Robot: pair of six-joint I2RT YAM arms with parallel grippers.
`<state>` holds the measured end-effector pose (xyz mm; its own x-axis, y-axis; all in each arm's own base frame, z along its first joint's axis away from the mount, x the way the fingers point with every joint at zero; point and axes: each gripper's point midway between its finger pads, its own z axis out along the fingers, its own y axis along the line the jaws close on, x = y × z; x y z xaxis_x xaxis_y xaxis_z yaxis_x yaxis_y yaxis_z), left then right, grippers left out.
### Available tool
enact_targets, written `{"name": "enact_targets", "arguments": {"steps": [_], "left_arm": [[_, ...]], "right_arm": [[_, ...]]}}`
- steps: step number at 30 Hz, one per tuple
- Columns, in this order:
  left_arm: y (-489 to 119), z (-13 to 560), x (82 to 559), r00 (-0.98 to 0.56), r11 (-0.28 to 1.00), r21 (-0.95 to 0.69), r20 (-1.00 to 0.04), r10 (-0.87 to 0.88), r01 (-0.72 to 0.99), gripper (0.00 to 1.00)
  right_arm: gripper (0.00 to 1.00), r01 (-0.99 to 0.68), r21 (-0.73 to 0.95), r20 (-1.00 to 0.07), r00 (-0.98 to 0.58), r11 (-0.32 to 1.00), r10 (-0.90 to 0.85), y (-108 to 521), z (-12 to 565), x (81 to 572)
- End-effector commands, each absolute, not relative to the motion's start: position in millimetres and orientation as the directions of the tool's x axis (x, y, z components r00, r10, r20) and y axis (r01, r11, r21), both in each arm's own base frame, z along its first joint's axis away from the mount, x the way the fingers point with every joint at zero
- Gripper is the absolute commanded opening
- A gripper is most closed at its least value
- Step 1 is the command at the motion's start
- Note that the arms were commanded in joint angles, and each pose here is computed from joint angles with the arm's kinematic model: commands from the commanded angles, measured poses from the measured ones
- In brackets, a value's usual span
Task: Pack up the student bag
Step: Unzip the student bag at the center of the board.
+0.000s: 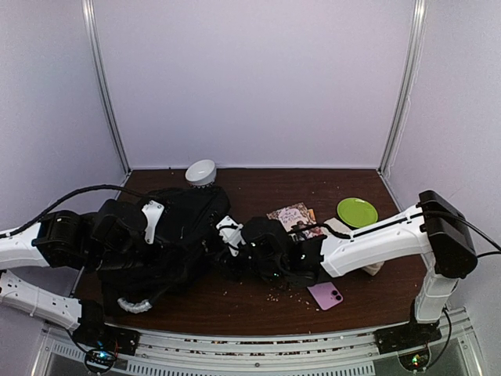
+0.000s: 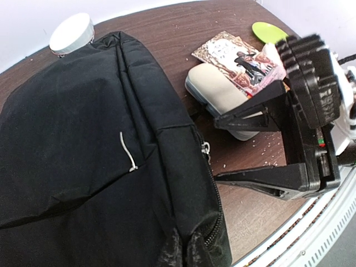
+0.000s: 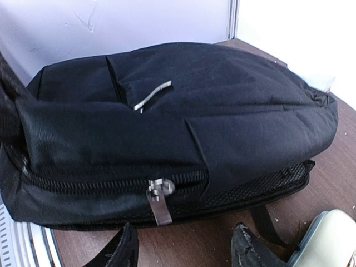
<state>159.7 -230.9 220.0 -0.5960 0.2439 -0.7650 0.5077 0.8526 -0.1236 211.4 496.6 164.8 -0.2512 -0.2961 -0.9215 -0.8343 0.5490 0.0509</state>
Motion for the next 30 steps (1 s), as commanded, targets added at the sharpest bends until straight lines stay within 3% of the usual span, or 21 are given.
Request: {"name": "enact_targets", "arguments": {"steps": [1,11,30], "left_arm": [[-246.4,261.0,165.3,-0.549,0.825,-0.210,-0.824,0.139,0.524,0.00],[-247.9,262.3,164.8,-0.553,0.822,-0.218,-0.822,0.135,0.526,0.00],[-244.2,258.8,164.5,-0.556,0.827,-0.220,-0.821,0.130,0.517,0.00]], "right_arm": [[0.57,-0.822,0.003,-0.937,-0.201,0.570,-0.284,508.7,181.5,218.7],[0.50,-0.804,-0.019,-0.938,-0.192,0.594,-0.290,514.1,180.6,225.8],[0.13,-0.799,-0.023,-0.941,-0.185,0.601,-0.282,518.9,187.6,229.2]]}}
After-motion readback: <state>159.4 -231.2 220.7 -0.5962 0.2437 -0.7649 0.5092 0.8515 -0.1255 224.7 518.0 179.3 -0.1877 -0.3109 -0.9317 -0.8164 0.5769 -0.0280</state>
